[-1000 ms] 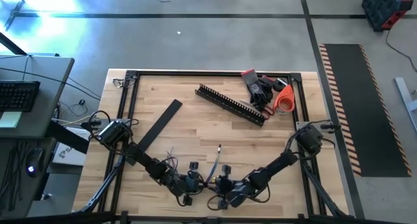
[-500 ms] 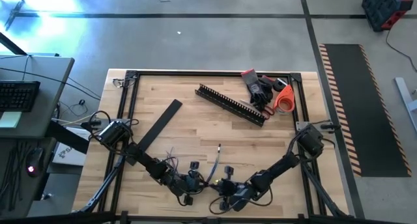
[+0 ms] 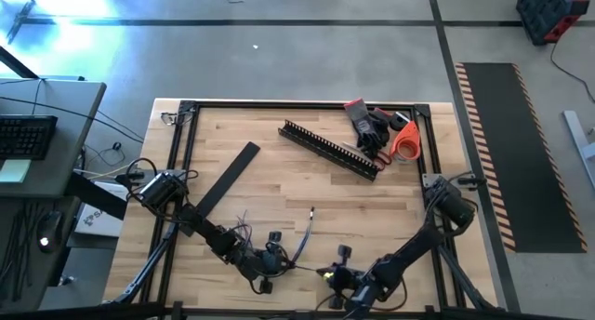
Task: Ziptie cables
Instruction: Wrap the black zip tie on the cables
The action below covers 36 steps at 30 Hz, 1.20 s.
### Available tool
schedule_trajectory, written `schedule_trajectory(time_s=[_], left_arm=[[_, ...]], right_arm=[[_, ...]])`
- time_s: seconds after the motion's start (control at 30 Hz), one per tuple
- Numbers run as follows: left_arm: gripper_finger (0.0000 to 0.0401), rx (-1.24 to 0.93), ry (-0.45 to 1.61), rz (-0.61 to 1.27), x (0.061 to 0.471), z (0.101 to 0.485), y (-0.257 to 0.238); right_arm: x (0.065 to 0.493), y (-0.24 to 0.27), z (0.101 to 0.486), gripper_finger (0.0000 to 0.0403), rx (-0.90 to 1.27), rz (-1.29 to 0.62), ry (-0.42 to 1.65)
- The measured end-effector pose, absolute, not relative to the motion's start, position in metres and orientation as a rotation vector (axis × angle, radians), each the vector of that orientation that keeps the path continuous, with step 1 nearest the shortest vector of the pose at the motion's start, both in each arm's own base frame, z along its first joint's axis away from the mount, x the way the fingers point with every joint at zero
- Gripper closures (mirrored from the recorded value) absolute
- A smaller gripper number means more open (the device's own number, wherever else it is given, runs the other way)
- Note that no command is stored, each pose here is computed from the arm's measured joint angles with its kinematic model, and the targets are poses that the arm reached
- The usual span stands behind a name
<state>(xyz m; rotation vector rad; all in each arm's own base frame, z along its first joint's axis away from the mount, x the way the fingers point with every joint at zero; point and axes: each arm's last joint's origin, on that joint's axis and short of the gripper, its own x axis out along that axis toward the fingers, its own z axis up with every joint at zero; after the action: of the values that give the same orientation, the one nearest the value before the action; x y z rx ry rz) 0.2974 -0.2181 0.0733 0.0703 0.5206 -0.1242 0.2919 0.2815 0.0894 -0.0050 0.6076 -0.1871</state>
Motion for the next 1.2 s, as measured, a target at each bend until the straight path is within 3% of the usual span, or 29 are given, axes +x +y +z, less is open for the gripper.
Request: schedule_trajectory(time_s=[0.17,0.43,0.6,0.97,1.2], left_arm=[[0.0389,0.068,0.509,-0.127,0.298,0.074,-0.218],[0.0386,0.061,0.507,-0.125,0.298,0.074,-0.218],[0.0385,0.061,0.507,-0.124,0.298,0.074,-0.218],[0.0384,0.036,0.501,-0.095,0.298,0.074,-0.218],[0.0384,0.014,0.497,-0.070,0.299,0.074,-0.217]], right_arm=[[0.303,0.277,0.106,0.0391,-0.066,-0.150,0.554],[0.330,0.261,0.111,0.0285,-0.062,-0.093,0.504],[0.344,0.251,0.098,0.0255,-0.045,-0.024,0.539],[0.346,0.248,0.084,0.0293,-0.044,-0.058,0.549],[0.346,0.248,0.084,0.0370,-0.032,-0.073,0.547]])
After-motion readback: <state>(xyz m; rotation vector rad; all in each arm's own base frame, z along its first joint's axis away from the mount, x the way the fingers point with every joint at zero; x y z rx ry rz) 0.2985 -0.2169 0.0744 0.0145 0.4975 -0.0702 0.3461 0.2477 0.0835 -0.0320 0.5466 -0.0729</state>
